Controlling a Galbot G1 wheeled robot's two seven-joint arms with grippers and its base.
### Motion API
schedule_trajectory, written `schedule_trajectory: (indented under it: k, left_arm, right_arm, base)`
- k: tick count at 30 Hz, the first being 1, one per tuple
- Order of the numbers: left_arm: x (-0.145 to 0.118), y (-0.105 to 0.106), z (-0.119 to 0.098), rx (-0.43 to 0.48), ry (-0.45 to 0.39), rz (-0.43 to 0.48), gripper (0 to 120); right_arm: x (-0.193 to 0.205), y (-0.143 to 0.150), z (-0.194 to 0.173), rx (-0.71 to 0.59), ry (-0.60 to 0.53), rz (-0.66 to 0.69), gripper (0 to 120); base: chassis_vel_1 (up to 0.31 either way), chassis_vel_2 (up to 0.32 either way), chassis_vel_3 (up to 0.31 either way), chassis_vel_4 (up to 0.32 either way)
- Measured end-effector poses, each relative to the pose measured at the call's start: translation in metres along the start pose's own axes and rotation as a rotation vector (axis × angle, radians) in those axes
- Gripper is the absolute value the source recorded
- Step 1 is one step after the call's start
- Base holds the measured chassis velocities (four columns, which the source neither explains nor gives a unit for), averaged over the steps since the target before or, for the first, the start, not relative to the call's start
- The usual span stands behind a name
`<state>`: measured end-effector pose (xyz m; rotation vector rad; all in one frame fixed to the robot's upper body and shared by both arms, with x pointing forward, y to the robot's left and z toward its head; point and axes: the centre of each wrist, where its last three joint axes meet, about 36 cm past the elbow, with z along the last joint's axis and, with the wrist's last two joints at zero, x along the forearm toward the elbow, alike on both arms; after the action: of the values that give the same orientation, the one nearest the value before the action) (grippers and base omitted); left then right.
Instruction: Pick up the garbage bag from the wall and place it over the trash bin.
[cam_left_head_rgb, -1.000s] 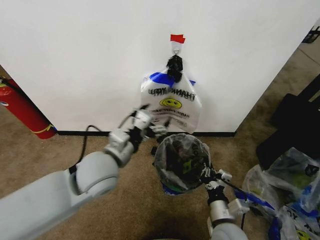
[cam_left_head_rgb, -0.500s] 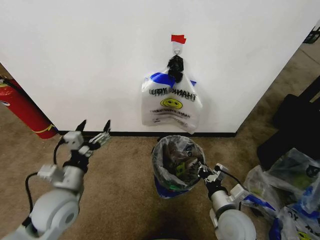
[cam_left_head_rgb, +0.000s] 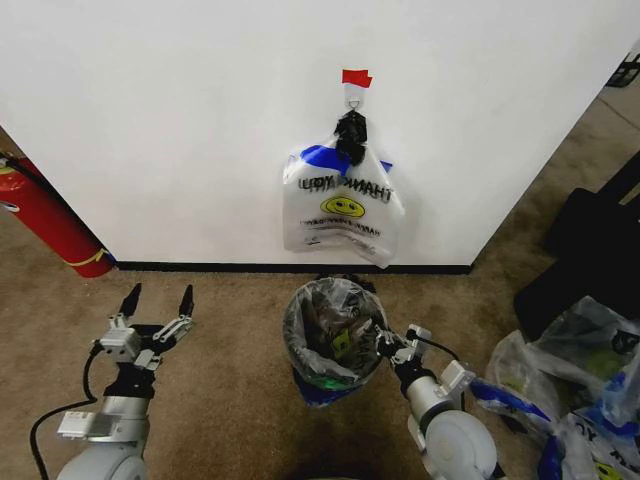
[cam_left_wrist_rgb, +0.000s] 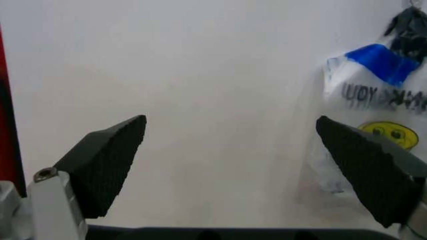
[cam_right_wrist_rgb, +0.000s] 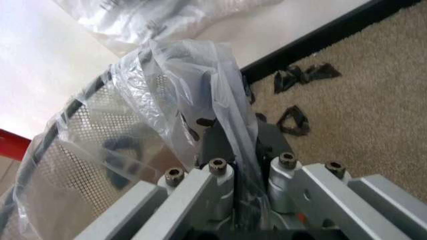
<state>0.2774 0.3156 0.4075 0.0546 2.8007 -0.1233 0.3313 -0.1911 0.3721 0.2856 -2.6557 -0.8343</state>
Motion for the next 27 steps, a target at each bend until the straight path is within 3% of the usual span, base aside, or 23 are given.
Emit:
schedule_trajectory:
  k: [10, 18, 27]
  left_arm:
    - [0.002, 0.0, -0.002, -0.004, 0.016, -0.006, 100]
    - [0.005, -0.011, 0.003, 0.051, 0.032, -0.039, 100]
    - [0.001, -0.015, 0.01, 0.055, 0.041, -0.051, 100]
  right_arm:
    - [-0.013, 0.004, 0.006, -0.003, 0.007, 0.018, 0]
    - [-0.017, 0.002, 0.013, 0.024, -0.006, 0.046, 3]
    - [-0.015, 0.001, 0.017, 0.033, -0.017, 0.053, 24]
  base:
    - [0.0, 0.0, 0.0, 0.0]
    - [0.0, 0.0, 0.0, 0.0]
    - [0.0, 0.0, 0.0, 0.0]
